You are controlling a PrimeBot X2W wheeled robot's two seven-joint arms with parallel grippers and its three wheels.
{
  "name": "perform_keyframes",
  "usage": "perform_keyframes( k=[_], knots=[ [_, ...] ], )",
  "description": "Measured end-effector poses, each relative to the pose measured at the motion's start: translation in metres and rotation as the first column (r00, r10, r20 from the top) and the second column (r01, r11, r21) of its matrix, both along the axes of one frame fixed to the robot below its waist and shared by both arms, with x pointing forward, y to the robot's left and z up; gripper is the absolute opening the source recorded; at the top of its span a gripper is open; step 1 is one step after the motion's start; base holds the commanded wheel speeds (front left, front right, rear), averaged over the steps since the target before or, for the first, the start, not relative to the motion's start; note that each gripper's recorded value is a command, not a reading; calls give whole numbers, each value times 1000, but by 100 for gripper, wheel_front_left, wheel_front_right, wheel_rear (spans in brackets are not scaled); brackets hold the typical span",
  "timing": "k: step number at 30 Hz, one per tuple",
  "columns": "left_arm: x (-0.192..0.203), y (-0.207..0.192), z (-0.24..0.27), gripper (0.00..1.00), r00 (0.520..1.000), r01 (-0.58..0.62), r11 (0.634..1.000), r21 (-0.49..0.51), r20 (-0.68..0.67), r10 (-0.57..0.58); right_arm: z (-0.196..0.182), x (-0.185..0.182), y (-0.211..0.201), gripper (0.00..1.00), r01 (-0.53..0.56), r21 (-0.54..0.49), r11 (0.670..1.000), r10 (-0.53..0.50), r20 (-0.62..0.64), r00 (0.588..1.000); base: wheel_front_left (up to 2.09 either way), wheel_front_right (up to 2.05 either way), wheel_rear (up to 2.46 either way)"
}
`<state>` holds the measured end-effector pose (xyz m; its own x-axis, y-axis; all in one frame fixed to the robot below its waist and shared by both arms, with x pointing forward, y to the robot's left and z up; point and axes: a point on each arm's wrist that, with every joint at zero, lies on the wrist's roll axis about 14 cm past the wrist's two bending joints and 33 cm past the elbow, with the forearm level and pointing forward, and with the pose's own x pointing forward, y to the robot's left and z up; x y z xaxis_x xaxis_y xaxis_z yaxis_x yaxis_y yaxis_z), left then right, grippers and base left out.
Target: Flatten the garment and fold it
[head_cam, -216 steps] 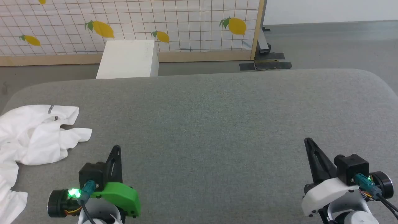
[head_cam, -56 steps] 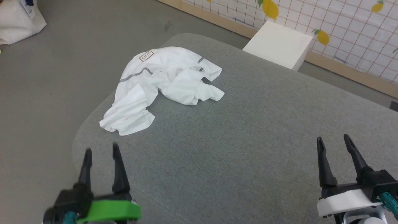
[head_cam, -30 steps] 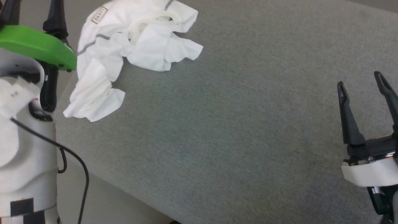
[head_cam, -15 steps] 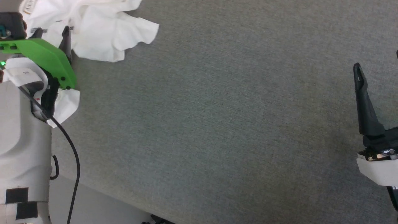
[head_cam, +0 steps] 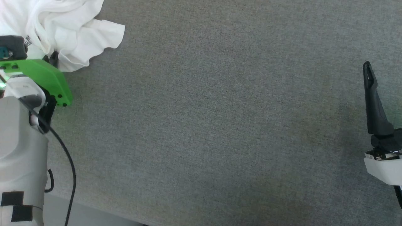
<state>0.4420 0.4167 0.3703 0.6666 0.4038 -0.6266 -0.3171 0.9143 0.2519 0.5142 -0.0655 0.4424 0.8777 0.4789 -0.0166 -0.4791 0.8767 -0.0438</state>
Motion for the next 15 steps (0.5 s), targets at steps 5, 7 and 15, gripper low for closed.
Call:
perform_keyframes(
  k=[5, 7, 15],
  knots=[
    [-1, 18, 26, 0, 997, -19, 998, 58, 78, 14, 11, -4, 3, 100, 2, 28, 1000, -2, 16, 1000, 0, 0, 0],
    [7, 35, 72, 0, 981, -20, 991, 133, 193, -6, 21, -9, 8, 100, 5, 64, 998, -7, 32, 999, 0, 0, 0],
    [32, 41, 198, 0, 882, -7, 959, 282, 454, -127, 49, -19, 10, 100, 40, 129, 991, -50, 77, 996, 0, 0, 0]
  ],
)
